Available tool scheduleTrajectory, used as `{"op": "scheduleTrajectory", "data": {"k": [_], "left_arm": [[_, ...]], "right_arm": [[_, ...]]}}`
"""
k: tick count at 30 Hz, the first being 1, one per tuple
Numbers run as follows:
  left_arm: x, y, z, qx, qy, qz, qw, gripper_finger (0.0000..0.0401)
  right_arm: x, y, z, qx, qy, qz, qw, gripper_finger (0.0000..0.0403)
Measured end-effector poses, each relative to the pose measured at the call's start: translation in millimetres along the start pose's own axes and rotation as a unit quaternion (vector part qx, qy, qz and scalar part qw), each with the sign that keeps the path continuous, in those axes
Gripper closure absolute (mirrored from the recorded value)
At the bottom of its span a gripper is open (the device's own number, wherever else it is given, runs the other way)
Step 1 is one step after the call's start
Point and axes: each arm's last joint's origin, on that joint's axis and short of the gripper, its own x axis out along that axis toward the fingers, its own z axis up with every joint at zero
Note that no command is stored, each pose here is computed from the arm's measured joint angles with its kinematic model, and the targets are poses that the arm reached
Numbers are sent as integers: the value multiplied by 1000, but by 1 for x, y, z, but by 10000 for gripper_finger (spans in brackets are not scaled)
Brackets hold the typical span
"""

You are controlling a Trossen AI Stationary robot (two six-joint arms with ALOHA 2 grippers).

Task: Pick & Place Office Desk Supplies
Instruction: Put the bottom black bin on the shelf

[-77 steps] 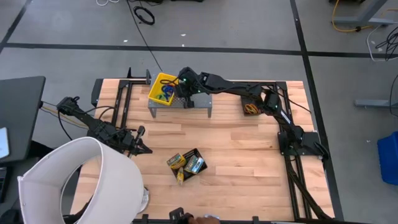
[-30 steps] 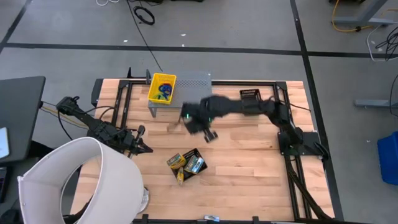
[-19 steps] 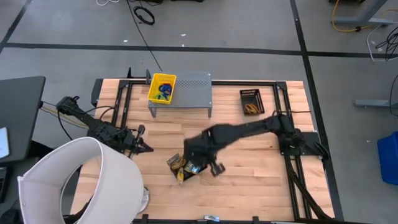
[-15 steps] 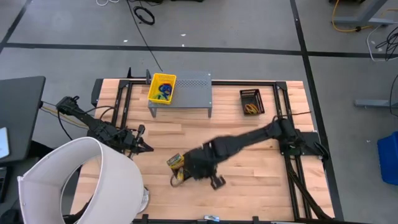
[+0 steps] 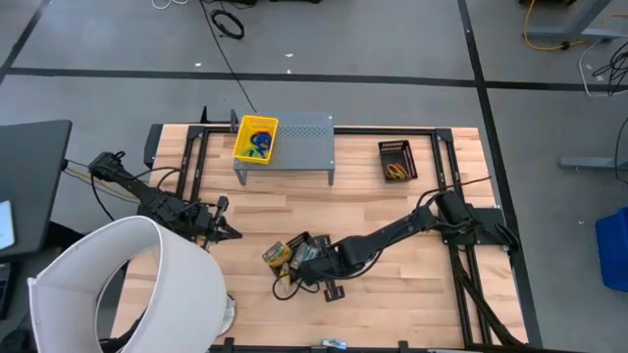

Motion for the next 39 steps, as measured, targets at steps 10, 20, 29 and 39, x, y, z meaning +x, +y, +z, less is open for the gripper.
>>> {"op": "scheduleTrajectory", "data": {"k": [10,20,29,39], "left_arm": [[0,1,1,-5,-3,10,1000,393],[0,1,1,-2,-4,24,1000,393],[0,1,0,-1,-2,24,1000,393],[0,2,1,3,-3,31,999,393]], "right_arm": [[4,-9,-7,4,9,-142,990,403],[-2,-30,-20,45,61,-272,959,403],[-67,10,12,27,-86,-103,991,403],[-50,24,49,12,-235,68,969,403]]}}
